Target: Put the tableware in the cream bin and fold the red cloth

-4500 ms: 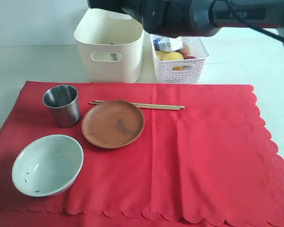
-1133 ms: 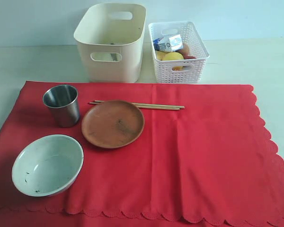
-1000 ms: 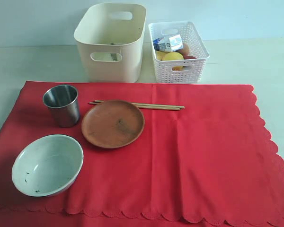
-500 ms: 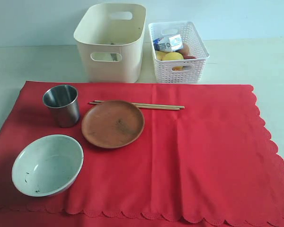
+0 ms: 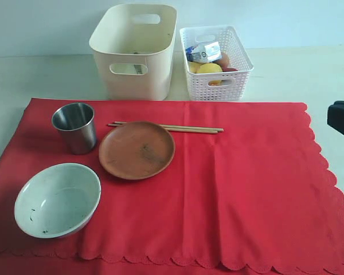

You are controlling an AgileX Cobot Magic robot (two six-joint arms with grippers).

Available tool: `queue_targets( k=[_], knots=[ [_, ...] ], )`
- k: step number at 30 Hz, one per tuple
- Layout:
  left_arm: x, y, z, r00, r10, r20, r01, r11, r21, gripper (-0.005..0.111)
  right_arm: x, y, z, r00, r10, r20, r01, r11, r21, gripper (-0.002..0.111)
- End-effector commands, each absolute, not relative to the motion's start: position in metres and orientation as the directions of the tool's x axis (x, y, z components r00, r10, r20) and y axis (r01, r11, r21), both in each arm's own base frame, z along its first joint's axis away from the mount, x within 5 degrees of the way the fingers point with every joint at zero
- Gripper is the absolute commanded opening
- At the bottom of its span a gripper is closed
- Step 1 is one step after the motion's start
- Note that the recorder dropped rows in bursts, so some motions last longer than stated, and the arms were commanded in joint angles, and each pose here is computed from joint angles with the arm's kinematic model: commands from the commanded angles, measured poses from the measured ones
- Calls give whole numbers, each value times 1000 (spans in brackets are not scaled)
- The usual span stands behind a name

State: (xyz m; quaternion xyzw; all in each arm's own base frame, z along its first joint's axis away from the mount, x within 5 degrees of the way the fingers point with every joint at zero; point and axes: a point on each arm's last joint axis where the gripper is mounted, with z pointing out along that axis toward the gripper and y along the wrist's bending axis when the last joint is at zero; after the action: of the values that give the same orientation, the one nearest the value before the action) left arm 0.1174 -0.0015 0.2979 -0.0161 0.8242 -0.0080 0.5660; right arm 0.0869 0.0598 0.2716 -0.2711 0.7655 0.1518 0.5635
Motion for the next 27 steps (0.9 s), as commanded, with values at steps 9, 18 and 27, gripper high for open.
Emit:
queue_targets(
  k=[9, 18, 27],
  knots=[
    [145, -3, 306, -417, -33, -909, -21, 999, -26, 0, 93, 63, 269, -230, -248, -941, -583, 809, -70, 0],
    [145, -3, 306, -417, -33, -909, -21, 999, -26, 0, 93, 63, 269, -230, -248, -941, -584, 809, -70, 0],
    [145, -3, 306, -417, -33, -909, -21, 999, -26, 0, 93, 63, 269, -230, -248, -941, -584, 809, -70, 0]
  ],
)
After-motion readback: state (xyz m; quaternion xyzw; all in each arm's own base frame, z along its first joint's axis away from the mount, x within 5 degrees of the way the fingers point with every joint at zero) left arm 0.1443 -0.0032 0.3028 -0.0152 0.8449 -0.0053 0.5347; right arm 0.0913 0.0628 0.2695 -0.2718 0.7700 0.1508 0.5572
